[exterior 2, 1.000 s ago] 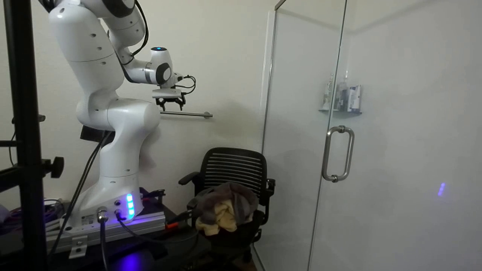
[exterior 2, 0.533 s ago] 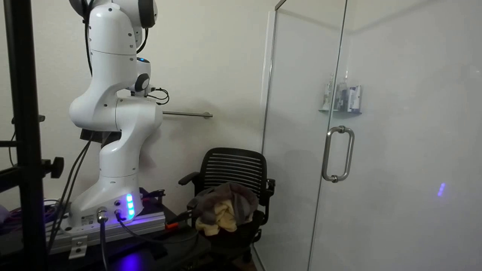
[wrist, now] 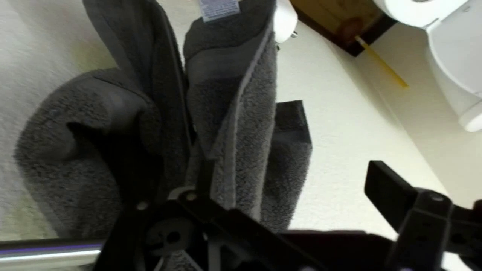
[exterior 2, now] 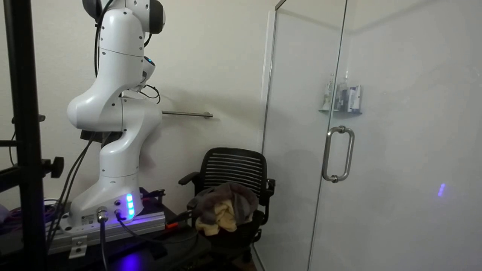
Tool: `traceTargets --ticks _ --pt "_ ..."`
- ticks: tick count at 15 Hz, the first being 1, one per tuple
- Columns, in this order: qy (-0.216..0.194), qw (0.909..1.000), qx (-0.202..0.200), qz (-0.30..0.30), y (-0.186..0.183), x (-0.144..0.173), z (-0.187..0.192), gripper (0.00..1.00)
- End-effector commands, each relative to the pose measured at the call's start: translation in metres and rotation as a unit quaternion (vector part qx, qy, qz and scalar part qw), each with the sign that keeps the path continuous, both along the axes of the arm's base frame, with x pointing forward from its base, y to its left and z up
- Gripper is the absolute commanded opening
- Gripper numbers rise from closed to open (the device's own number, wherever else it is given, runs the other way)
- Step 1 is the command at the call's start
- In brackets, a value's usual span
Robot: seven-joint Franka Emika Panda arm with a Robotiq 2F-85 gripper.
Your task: Remove the towels from the rail and place them on the black chair
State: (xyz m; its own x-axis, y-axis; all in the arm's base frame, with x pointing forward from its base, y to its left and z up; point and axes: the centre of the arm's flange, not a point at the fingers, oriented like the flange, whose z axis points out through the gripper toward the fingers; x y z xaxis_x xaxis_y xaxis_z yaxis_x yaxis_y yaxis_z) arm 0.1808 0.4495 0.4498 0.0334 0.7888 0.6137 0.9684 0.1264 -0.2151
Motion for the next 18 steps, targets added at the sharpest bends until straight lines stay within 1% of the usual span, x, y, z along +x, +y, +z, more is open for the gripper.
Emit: traceTargets --ticks 1,4,5,6,10,12,14,17,18 --pt "0.002 1.0 0.001 0.004 0.001 -0.001 0.001 1.0" --pt "-0.004 1.0 -0.001 0.001 0.001 -0.002 0.002 1.0" --pt "-0.007 0.9998 -0.007 -0.017 0.0 0.005 -0.004 1.0" --pt "-0.012 0.9998 -0.012 -0.013 0.005 0.006 -0.011 1.0" --pt "-0.001 0.9988 -0.033 0.035 0.04 -0.012 -0.04 1.0" --pt "-0.012 0.9981 -0.041 0.045 0.052 -0.02 -0.048 1.0" --pt "-0.02 0.9981 -0.044 0.038 0.062 -0.02 -0.055 1.0" --pt "-0.034 0.9984 -0.04 0.02 0.076 -0.012 -0.062 1.0" --pt "-0.039 0.9978 -0.052 0.014 0.079 -0.01 -0.064 1.0"
